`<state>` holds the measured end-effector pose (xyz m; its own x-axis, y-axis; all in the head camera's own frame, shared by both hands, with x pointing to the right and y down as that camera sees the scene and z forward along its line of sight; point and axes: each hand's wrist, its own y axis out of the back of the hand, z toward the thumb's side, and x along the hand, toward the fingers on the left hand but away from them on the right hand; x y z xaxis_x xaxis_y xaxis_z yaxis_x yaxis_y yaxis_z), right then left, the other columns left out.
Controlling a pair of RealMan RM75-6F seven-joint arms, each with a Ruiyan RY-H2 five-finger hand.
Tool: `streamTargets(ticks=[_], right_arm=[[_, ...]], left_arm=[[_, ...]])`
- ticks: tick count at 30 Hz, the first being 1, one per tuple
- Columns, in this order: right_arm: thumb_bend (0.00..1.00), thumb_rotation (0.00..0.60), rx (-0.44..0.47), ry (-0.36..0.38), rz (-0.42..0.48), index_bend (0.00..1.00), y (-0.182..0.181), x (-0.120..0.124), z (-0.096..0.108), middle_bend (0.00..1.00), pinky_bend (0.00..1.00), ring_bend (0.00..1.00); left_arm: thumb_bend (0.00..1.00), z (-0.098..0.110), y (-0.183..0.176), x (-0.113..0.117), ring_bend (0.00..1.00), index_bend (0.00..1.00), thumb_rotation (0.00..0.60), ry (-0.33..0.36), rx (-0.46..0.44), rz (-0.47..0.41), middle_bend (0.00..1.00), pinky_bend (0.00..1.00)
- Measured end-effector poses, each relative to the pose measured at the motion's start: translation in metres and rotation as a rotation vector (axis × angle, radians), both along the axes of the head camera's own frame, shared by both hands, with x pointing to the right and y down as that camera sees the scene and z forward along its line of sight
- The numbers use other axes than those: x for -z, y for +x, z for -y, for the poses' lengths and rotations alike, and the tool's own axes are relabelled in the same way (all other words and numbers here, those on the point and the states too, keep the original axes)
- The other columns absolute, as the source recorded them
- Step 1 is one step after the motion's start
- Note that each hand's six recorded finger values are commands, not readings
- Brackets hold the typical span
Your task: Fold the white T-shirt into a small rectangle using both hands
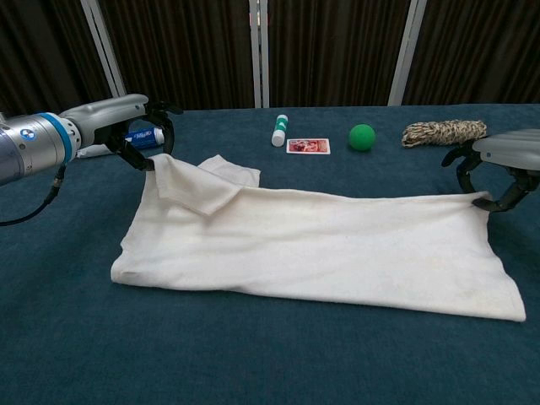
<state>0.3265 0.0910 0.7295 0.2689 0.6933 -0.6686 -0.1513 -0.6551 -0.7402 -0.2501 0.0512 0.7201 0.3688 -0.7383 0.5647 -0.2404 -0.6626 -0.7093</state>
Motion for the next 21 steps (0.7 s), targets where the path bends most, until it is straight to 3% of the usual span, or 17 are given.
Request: streamTargets(ticks=[14,16,19,21], right_arm=[[0.45,0.6,-0.026,-0.004,-0.014,0.73,0.005,-0.008,0.003,0.11,0.0,0.0],[0.43,0.6,-0.03,-0.006,-0.017,0.6,0.006,-0.01,0.003,0.09,0.0,0.0],[0.25,0.6,-0.031,-0.012,-0.026,0.19,0.007,-0.011,0.003,0.03,0.0,0.0],[0.18,0.6,-0.034,-0.017,-0.03,0.07,0.008,-0.012,0.003,0.01,0.0,0.0]], left_arm=[[0.54,0.002,0.004,-0.009,0.0,0.75,0.6,-0.01,0.013,0.01,0.0,0.0],[0.54,0.002,0.004,-0.01,0.0,0.75,0.6,-0.013,0.017,0.007,0.0,0.0],[0.54,0.003,0.004,-0.011,0.0,0.75,0.6,-0.012,0.018,0.007,0.0,0.0],[0.54,0.003,0.004,-0.012,0.0,0.75,0.6,-0.011,0.019,0.007,0.0,0.0]])
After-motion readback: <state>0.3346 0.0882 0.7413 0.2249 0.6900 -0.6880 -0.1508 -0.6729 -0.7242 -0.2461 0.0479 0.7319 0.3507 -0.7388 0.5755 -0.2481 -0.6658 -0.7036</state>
